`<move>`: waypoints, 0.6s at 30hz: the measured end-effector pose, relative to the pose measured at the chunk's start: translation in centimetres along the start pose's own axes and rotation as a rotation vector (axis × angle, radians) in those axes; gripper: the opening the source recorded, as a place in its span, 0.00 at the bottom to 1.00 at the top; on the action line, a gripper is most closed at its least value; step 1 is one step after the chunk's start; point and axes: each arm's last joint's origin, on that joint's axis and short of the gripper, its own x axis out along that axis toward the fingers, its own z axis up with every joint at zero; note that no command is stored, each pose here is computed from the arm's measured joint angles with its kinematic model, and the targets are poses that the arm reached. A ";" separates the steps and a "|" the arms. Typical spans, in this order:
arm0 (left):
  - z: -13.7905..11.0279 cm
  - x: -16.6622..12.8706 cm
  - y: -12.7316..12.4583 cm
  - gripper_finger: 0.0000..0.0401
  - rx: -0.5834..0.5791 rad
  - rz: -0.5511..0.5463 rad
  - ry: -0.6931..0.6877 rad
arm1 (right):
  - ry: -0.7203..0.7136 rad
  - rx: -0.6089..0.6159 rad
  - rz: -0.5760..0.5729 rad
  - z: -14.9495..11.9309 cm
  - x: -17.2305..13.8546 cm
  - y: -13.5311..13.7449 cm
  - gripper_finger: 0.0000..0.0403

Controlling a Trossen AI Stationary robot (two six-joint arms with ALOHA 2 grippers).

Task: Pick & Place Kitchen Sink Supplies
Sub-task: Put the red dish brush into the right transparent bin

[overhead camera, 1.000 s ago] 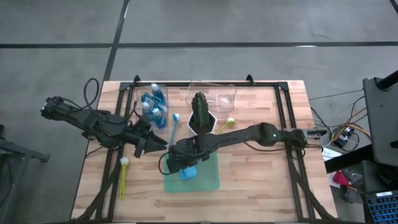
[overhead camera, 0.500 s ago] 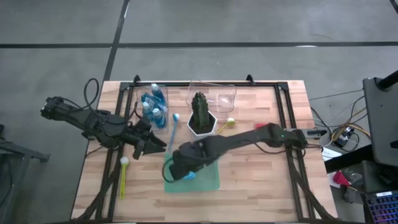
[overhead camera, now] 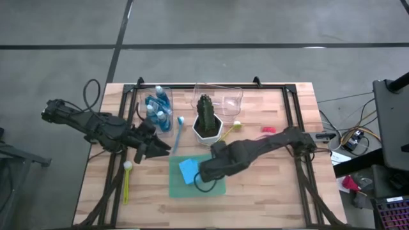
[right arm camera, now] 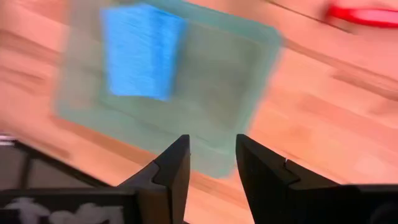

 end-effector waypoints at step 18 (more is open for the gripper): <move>0.4 -2.2 -0.2 0.42 0.012 -0.046 -0.035 | 0.172 -0.230 -0.092 2.3 -2.0 -7.1 0.31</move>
